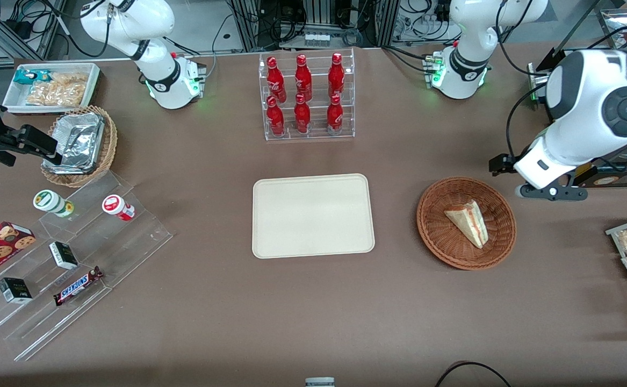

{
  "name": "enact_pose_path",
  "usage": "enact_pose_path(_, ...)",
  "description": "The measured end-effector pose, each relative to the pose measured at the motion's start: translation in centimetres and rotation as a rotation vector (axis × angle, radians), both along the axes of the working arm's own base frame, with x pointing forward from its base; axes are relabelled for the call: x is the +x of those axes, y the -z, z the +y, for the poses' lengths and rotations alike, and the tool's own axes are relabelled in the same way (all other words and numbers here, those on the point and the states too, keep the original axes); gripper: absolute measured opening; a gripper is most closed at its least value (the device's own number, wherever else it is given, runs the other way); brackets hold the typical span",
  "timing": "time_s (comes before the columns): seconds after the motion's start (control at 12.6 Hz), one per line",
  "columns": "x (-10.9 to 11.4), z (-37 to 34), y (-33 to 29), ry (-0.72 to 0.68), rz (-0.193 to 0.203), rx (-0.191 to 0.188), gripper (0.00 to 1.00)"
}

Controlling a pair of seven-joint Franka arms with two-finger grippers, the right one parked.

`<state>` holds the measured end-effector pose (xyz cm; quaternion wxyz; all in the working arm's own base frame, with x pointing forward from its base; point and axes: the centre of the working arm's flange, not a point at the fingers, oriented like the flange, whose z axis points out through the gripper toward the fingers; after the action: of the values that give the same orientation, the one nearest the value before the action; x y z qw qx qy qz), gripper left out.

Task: Place sandwich from basket to tray
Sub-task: 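Move the left gripper over the wrapped sandwich in the wicker basket, then lower the left gripper and close it on the wrapped sandwich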

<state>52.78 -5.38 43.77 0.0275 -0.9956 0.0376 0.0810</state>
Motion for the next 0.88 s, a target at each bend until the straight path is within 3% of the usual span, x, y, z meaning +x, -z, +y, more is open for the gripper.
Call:
enact_pose_path(0.4, -1.1, -0.1, 5.5, -0.218, -0.092, 0.013, 1.0)
enact_pose_path(0.88, -0.2, -1.3, 9.4, -0.547, -0.145, 0.024, 1.0)
